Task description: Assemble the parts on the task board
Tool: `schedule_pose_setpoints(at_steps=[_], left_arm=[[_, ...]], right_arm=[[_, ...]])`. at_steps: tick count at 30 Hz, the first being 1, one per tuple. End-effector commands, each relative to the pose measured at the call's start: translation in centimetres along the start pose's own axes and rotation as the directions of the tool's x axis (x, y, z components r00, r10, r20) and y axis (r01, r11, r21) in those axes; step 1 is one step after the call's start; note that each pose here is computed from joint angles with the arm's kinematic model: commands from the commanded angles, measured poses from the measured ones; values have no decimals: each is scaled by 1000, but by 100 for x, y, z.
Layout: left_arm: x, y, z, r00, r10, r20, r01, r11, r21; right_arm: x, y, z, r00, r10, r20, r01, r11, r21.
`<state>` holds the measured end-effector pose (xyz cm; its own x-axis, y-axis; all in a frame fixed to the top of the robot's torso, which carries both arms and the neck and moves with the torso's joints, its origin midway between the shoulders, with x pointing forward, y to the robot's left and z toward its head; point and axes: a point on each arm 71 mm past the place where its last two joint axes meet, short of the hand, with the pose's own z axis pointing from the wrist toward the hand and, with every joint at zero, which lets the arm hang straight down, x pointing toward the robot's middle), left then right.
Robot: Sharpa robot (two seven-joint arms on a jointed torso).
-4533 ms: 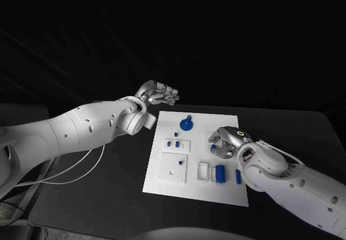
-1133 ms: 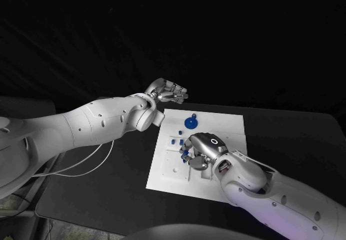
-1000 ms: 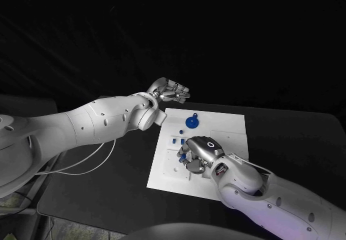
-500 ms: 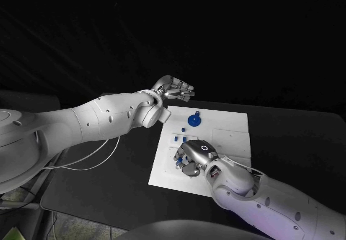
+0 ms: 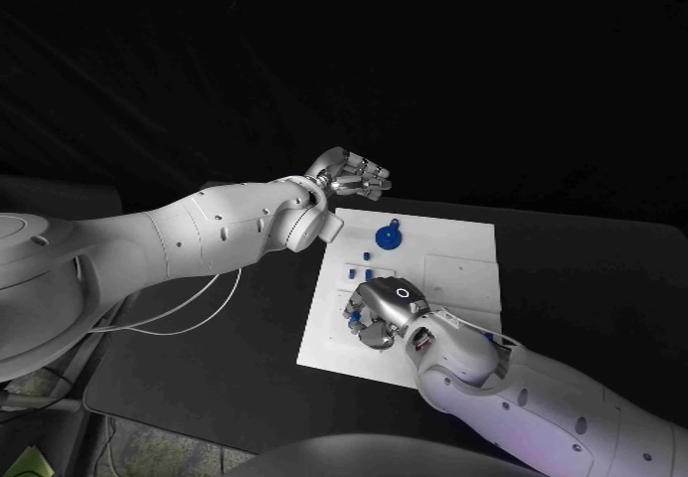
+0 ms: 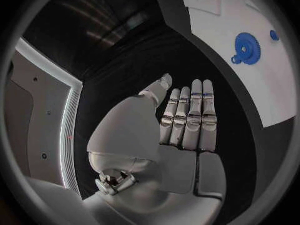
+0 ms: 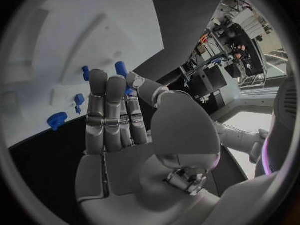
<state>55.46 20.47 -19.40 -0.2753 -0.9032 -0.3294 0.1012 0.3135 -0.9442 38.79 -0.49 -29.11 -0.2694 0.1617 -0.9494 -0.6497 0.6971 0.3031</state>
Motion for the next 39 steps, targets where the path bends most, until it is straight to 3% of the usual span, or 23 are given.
schedule_pose_setpoints(at_steps=[1, 39], left_arm=[[22, -17, 6, 1000, -8, -16, 8, 1000, 5], [17, -12, 6, 1000, -8, -17, 8, 1000, 3]], right_arm=[[21, 12, 5, 1000, -16, -12, 16, 1000, -12], [139, -83, -21, 997, -41, -59, 42, 999, 16]])
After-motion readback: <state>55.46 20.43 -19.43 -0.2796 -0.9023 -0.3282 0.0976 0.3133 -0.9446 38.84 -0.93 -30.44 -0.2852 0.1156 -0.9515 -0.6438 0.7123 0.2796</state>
